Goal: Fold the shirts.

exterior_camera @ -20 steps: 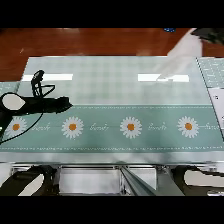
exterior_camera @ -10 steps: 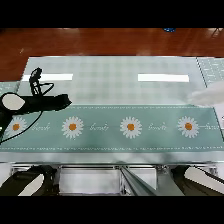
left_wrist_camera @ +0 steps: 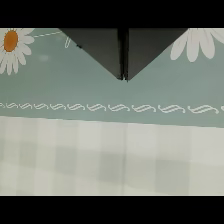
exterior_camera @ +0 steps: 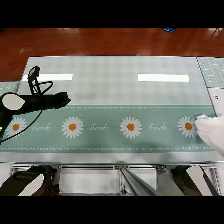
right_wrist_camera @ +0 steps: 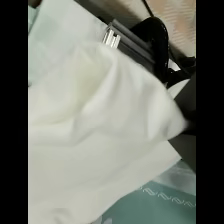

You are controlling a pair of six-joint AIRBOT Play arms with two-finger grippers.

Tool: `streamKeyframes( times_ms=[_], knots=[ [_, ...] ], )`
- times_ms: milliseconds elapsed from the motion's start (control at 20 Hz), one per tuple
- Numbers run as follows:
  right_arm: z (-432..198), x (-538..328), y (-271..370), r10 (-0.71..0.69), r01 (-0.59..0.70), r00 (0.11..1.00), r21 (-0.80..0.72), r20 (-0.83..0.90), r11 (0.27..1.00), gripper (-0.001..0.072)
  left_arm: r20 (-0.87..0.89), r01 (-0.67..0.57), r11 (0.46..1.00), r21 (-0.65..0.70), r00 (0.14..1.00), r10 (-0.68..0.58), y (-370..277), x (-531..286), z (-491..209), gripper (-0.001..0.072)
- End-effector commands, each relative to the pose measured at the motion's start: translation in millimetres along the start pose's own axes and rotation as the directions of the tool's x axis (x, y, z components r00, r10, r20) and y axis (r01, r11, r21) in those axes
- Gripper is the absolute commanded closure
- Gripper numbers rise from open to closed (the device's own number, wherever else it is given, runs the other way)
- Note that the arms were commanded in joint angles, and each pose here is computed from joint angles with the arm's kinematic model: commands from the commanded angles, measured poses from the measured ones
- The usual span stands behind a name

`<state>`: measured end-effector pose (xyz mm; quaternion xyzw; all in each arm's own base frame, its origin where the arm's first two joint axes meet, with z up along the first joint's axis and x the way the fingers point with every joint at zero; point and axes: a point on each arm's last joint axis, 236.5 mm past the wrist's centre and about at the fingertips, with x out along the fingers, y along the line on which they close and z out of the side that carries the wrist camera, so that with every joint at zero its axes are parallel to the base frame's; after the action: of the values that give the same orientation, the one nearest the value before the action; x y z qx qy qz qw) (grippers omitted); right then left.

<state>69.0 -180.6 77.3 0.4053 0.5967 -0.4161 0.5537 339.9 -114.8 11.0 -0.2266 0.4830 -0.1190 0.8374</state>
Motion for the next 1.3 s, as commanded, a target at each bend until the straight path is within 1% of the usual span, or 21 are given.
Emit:
streamKeyframes(
  times_ms=[0,50,100,200,250,300,350,400,450,500,550,600,650,750,800,900,950,1000,1050,1150,1250],
  knots=[
    [-34,45,-41,-0.129,0.138,0.987,0.093,-0.099,0.986,0.0672,0.003,-0.002,1.000,-0.001,1.000,0.002,1,1,1,0.0683],
    [-34,50,-44,-0.145,0.156,0.984,0.115,-0.103,0.981,0.0514,-0.002,-0.004,1.000,-0.003,1.000,0.004,2,2,0,0.0683],
    [-30,50,-43,-0.142,0.151,0.986,0.107,-0.087,0.983,0.0304,-0.014,-0.005,1.000,-0.006,1.000,0.005,3,4,-2,0.0683],
    [-8,47,-27,-0.069,0.069,0.998,0.083,0.002,0.994,0.0302,-0.012,-0.002,0.998,0.056,1.000,0.003,1,3,8,0.0683],
    [10,41,-4,0.027,-0.031,0.997,0.065,0.072,0.997,0.0302,0.014,0.002,0.997,0.078,1.000,-0.003,-4,-4,25,0.0683],
    [29,31,22,0.139,-0.148,0.980,0.051,0.143,0.988,0.0304,0.060,0.008,0.996,0.088,0.998,-0.013,-11,-15,51,0.0683],
    [51,11,59,0.295,-0.307,0.929,0.023,0.222,0.951,0.0362,0.113,0.014,0.995,0.102,0.993,-0.026,-20,-29,78,0.0683],
    [69,-17,101,0.460,-0.468,0.843,-0.041,0.278,0.883,0.0509,0.171,0.022,0.992,0.124,0.984,-0.043,-32,-47,108,0.0683],
    [80,-58,154,0.645,-0.615,0.702,-0.200,0.301,0.763,0.0640,0.223,0.030,0.988,0.153,0.973,-0.065,-47,-65,133,0.0683],
    [80,-102,203,0.786,-0.699,0.550,-0.360,0.282,0.618,0.0687,0.269,0.043,0.981,0.189,0.958,-0.094,-65,-84,158,0.0683],
    [67,-145,249,0.879,-0.725,0.417,-0.499,0.230,0.474,0.0688,0.298,0.057,0.971,0.232,0.946,-0.126,-86,-99,176,0.0684],
    [46,-172,286,0.920,-0.694,0.357,-0.613,0.164,0.379,0.0688,0.314,0.075,0.957,0.279,0.935,-0.164,-110,-114,190,0.0684],
    [16,-188,322,0.933,-0.635,0.348,-0.711,0.087,0.303,0.0688,0.314,0.094,0.941,0.325,0.928,-0.201,-134,-124,197,0.0684],
    [-48,-187,376,0.915,-0.506,0.401,-0.840,-0.031,0.194,0.0688,0.267,0.135,0.894,0.427,0.926,-0.267,-176,-130,191,0.0684],
    [-74,-169,393,0.883,-0.419,0.466,-0.893,-0.058,0.163,0.0688,0.210,0.139,0.855,0.499,0.938,-0.275,-188,-123,174,0.0684],
    [-107,-106,406,0.744,-0.199,0.667,-0.969,-0.027,0.144,0.0688,0.082,0.088,0.839,0.537,0.984,-0.155,-172,-88,132,0.0684],
    [-110,-73,404,0.654,-0.109,0.755,-0.979,0.033,0.175,0.0687,0.035,0.032,0.866,0.499,0.998,-0.057,-146,-63,114,0.0684],
    [-104,-39,400,0.554,-0.018,0.824,-0.973,0.117,0.232,0.0687,-0.010,-0.035,0.897,0.442,0.999,0.044,-111,-35,95,0.0684],
    [-97,-11,394,0.463,0.054,0.868,-0.960,0.181,0.273,0.0687,-0.066,-0.075,0.914,0.398,0.992,0.111,-78,-11,72,0.0684],
    [-93,32,381,0.304,0.114,0.929,-0.945,0.210,0.305,0.0687,-0.150,-0.096,0.953,0.289,0.978,0.144,-36,14,42,0.0684],
    [-100,54,378,0.239,0.089,0.956,-0.946,0.169,0.313,0.0687,-0.163,-0.096,0.975,0.198,0.978,0.129,-18,15,41,0.0684]
  ],
)
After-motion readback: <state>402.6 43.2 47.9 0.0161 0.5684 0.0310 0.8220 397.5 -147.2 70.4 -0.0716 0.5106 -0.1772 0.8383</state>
